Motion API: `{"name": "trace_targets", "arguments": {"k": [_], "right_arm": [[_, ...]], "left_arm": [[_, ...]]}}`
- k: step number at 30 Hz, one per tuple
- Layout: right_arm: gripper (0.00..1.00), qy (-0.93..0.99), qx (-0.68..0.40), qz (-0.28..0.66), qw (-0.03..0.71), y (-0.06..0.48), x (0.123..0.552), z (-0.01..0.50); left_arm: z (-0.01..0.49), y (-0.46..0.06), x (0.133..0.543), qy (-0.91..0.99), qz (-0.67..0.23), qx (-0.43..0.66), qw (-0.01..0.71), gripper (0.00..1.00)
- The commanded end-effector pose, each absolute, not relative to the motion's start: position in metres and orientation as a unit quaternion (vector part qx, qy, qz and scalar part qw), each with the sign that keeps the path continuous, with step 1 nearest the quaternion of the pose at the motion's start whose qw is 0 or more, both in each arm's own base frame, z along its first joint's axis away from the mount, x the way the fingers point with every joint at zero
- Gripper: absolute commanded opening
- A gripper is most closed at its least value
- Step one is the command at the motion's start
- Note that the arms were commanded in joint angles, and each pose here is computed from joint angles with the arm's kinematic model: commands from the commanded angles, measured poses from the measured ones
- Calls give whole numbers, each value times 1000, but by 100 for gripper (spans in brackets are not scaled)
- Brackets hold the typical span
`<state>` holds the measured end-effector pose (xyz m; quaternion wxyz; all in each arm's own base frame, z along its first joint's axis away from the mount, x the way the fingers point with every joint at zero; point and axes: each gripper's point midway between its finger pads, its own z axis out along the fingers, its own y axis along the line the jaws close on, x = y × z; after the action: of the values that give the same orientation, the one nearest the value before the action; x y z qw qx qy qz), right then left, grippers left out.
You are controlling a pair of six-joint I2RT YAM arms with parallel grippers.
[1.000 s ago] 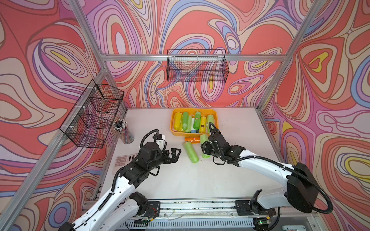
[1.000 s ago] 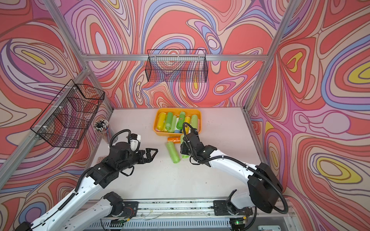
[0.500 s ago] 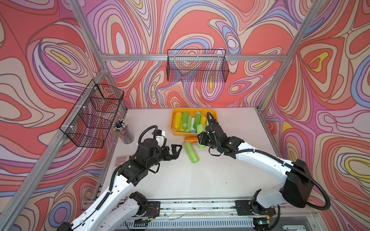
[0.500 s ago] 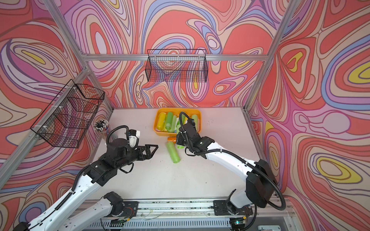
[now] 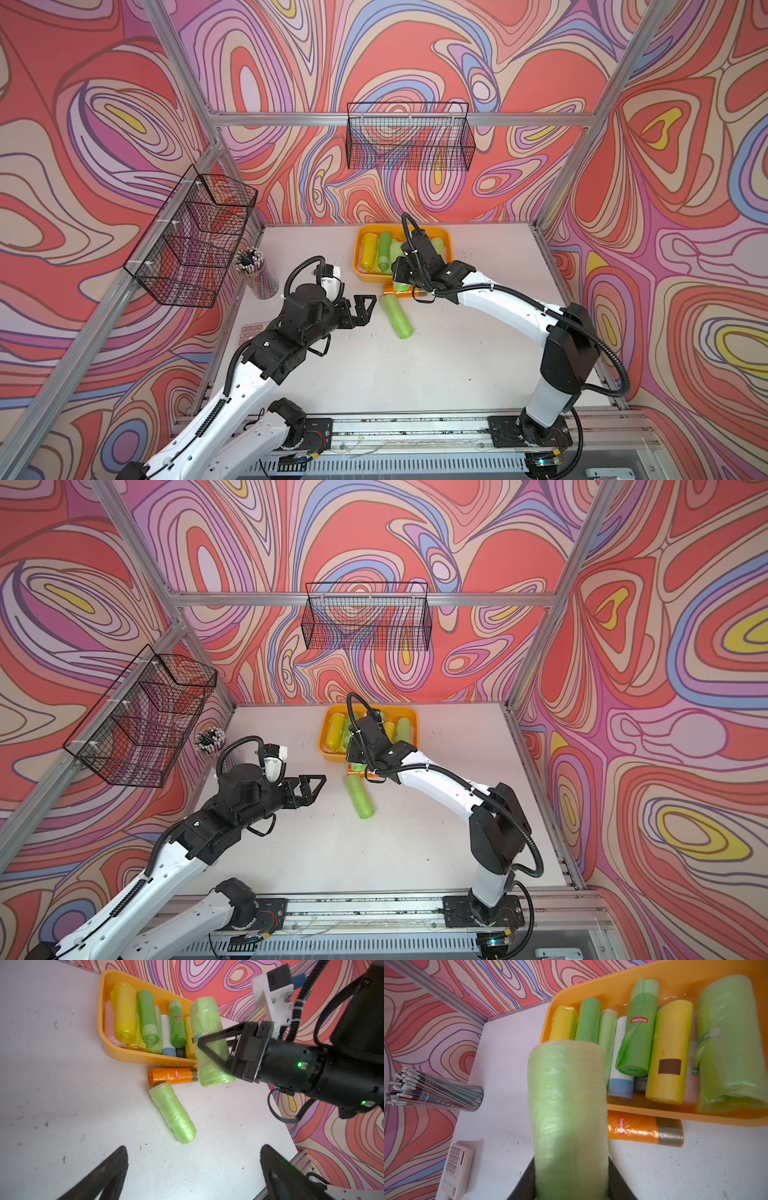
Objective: Put the roll of trash bags into the storage box
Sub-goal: Place the roll of trash bags in the storage box.
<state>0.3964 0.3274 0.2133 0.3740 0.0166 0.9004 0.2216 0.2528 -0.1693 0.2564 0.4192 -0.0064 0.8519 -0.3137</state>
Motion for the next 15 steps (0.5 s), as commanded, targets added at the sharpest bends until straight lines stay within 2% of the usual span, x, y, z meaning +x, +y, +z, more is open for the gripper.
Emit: {"name": "trace_targets", "arguments": {"k": [1,15], "right_arm": [[24,895,15,214,392,329,411,224],[23,896,33,218,386,331,451,205]], "left_arm": [[265,-165,256,848,-302,-10,435,100],[262,-159,258,848,-289,-19,444,100]]}}
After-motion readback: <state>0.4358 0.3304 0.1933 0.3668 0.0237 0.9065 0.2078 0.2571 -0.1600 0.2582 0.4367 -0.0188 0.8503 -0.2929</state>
